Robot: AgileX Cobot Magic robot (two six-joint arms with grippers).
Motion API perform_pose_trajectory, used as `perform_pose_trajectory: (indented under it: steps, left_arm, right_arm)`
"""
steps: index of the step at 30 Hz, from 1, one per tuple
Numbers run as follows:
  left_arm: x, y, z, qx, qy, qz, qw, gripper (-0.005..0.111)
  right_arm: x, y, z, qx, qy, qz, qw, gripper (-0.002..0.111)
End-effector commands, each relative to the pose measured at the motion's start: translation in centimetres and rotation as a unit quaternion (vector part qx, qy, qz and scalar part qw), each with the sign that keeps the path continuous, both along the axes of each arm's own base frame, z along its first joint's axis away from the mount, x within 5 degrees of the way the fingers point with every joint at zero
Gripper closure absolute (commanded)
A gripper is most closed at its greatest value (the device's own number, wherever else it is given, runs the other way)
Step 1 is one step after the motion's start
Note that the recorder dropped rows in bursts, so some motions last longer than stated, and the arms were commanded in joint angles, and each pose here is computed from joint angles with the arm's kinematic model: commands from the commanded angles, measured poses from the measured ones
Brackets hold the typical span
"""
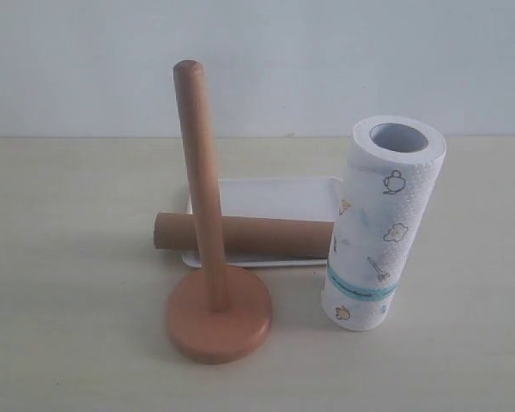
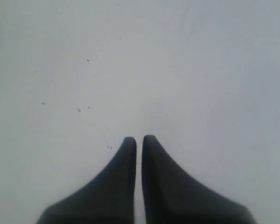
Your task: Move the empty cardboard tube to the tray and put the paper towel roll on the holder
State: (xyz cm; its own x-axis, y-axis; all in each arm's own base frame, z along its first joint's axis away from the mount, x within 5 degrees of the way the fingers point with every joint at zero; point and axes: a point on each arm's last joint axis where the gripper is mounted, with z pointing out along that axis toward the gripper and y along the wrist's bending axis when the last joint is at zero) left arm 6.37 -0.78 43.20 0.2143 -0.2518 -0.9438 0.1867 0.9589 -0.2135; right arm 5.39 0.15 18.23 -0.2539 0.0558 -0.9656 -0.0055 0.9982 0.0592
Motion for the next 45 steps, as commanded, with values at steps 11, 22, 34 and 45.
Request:
perform_pose_trajectory:
  steps: [11,22,34,45]
  left_arm:
    - [-5.1,1.8,-11.9,0.035,0.093,0.145,0.984,0.103]
    - [-0.8,1.3,-23.1,0.047,0.149,0.105,0.982,0.103]
    - [-1.0,1.1,-24.7,-0.128,0.240,0.087,0.958,0.103]
    - [-0.9,0.7,-24.5,0.084,0.221,0.067,0.969,0.103]
  right_arm:
    - [0.0,0.0,0.1,-0.003,-0.007,0.001,1.000,0.108]
    - [0.0,0.0,0.1,-0.003,-0.008,0.001,1.000,0.108]
    - [0.0,0.0,0.1,-0.003,-0.008,0.001,1.000,0.108]
    - [0.0,0.0,0.1,-0.003,-0.008,0.001,1.000,0.108]
